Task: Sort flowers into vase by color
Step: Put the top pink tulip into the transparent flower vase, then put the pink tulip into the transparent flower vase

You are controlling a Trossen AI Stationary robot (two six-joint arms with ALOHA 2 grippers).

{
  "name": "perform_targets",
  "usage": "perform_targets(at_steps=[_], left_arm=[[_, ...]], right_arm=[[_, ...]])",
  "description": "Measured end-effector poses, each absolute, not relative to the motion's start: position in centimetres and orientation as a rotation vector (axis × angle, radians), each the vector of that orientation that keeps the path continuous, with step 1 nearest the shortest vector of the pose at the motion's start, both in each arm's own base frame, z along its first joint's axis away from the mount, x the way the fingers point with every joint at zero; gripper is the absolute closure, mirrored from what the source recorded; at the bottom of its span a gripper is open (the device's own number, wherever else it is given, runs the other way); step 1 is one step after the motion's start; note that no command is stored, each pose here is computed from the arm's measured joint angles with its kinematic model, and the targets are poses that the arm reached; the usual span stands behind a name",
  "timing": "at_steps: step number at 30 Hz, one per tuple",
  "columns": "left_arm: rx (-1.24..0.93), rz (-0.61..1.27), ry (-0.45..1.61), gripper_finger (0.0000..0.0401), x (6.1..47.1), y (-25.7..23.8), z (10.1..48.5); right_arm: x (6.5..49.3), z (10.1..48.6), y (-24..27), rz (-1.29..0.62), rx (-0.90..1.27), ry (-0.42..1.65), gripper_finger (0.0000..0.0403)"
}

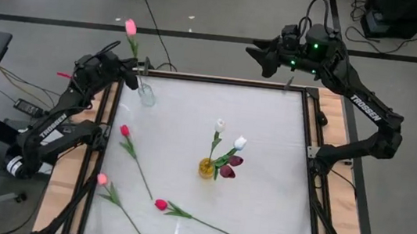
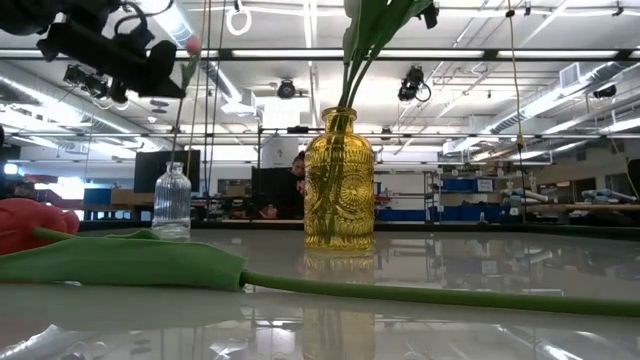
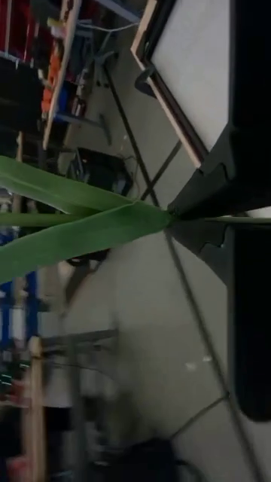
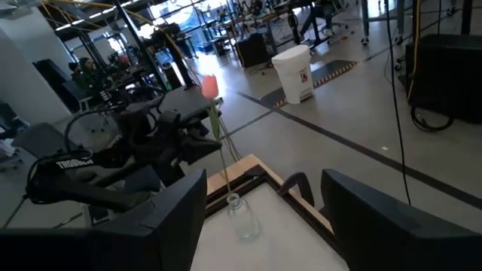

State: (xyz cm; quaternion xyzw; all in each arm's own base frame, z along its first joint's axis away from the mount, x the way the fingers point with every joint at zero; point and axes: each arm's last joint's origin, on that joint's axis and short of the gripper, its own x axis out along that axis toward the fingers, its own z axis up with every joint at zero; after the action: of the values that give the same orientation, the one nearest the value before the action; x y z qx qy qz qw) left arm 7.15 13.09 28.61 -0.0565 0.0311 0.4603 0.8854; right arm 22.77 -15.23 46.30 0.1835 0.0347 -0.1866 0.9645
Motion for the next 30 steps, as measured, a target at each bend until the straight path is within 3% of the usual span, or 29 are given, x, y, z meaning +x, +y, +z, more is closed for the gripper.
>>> perform_targets(at_steps=[10,17,23,30], left_arm=[[-0.275,0.973,0.064,0.0265,7.1,12.9,28.7],[-0.512,0.979,0.252,0.0183,7.0,12.1,30.1],[-0.797,1.034,0.461,0.0178,6.0,10.3,32.0],[-1.045,1.055,0.542,0.0191,5.3,7.6,34.1]], right_arm=[[22.8,46.3,-15.2,-0.370,0.371,0.071,0.0121],[22.8,46.3,-15.2,-0.371,0.406,0.065,0.0119],[22.6,46.2,-15.4,-0.384,0.452,0.061,0.0119],[22.5,46.0,-15.5,-0.389,0.442,0.093,0.0119]])
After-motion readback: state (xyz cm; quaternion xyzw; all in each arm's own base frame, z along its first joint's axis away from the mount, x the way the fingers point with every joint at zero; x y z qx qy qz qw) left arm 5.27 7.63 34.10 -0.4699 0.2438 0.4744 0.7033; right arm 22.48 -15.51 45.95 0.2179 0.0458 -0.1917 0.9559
